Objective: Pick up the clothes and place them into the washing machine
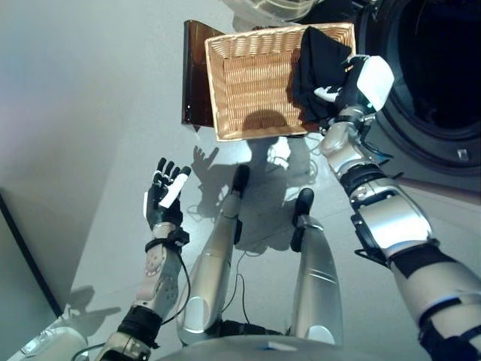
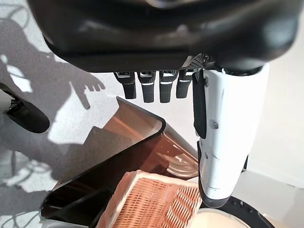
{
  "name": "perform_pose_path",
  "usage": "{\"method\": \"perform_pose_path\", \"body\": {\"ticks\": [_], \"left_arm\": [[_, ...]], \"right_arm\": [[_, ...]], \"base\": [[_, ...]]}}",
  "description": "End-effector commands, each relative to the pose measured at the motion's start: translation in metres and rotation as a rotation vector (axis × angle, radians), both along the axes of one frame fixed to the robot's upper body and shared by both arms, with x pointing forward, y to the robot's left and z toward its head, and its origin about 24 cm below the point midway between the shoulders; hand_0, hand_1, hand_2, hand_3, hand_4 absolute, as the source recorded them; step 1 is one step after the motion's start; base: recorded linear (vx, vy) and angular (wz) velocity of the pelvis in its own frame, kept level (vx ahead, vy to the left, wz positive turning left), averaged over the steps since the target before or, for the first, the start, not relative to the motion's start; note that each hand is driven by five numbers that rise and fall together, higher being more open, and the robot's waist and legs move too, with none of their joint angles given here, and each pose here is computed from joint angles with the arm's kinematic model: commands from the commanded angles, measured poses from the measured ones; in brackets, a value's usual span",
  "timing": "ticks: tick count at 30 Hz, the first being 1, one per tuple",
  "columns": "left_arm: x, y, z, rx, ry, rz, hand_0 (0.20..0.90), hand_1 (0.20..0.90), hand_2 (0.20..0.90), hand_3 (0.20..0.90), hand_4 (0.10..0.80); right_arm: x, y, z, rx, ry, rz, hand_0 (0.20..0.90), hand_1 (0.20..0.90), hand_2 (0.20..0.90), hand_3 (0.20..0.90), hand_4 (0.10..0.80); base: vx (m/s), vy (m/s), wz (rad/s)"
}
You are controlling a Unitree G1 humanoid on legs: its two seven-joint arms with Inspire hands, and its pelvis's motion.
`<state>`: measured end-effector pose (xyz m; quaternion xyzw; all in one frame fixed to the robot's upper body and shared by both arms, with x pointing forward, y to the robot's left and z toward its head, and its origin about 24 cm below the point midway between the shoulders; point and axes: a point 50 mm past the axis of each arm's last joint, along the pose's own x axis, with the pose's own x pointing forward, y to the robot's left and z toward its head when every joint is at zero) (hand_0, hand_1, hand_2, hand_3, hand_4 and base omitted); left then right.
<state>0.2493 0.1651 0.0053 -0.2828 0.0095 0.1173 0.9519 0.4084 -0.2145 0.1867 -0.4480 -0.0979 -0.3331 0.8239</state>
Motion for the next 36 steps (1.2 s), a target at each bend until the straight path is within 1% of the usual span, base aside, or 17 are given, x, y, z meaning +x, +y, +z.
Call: {"method": "perform_pose_path", "body": {"ticks": [1,2,9,13,14,28,32,36], "left_arm": [[-0.006,0.016,0.009,0.026,-0.075,0.031,0.900,0.900,0.900,0.900,0.800],[-0.006,0.016,0.010,0.025,-0.076,0.031,0.900,0.900,0.900,0.900,0.800],[-0.006,0.013,0.011,0.028,-0.083,0.003,0.900,0.900,0.900,0.900,0.800],[-0.006,0.011,0.012,0.027,-0.087,-0.010,0.900,0.900,0.900,0.900,0.800],[-0.007,0.010,0.011,0.025,-0.082,-0.016,0.900,0.900,0.900,0.900,0.800],[-0.007,-0.001,0.018,0.006,-0.108,-0.059,0.900,0.900,0.900,0.900,0.800],[-0.007,-0.003,0.023,-0.003,-0.130,-0.071,0.900,0.900,0.900,0.900,0.800],[-0.007,-0.007,0.027,-0.014,-0.150,-0.084,0.900,0.900,0.900,0.900,0.800]], "right_arm": [[-0.006,-0.027,0.075,-0.254,-0.211,-0.098,0.200,0.200,0.200,0.200,0.300],[-0.006,-0.027,0.076,-0.254,-0.213,-0.099,0.200,0.200,0.200,0.200,0.300],[-0.018,-0.067,0.102,-0.275,-0.207,-0.242,0.200,0.200,0.200,0.200,0.300],[-0.026,-0.087,0.110,-0.238,-0.207,-0.307,0.200,0.200,0.200,0.200,0.300],[-0.030,-0.095,0.112,-0.198,-0.214,-0.330,0.200,0.200,0.200,0.200,0.300],[-0.038,-0.111,0.128,-0.111,-0.235,-0.378,0.200,0.200,0.200,0.200,0.300],[-0.045,-0.122,0.135,-0.072,-0.238,-0.401,0.200,0.200,0.200,0.200,0.300],[-0.060,-0.140,0.151,0.000,-0.298,-0.450,0.200,0.200,0.200,0.200,0.300]], "base": [[0.000,0.000,0.00],[0.000,0.000,0.00],[0.000,0.000,0.00],[0.000,0.000,0.00],[0.000,0.000,0.00],[0.000,-0.003,-0.01],[0.000,0.000,0.00],[0.005,-0.016,0.09]]}}
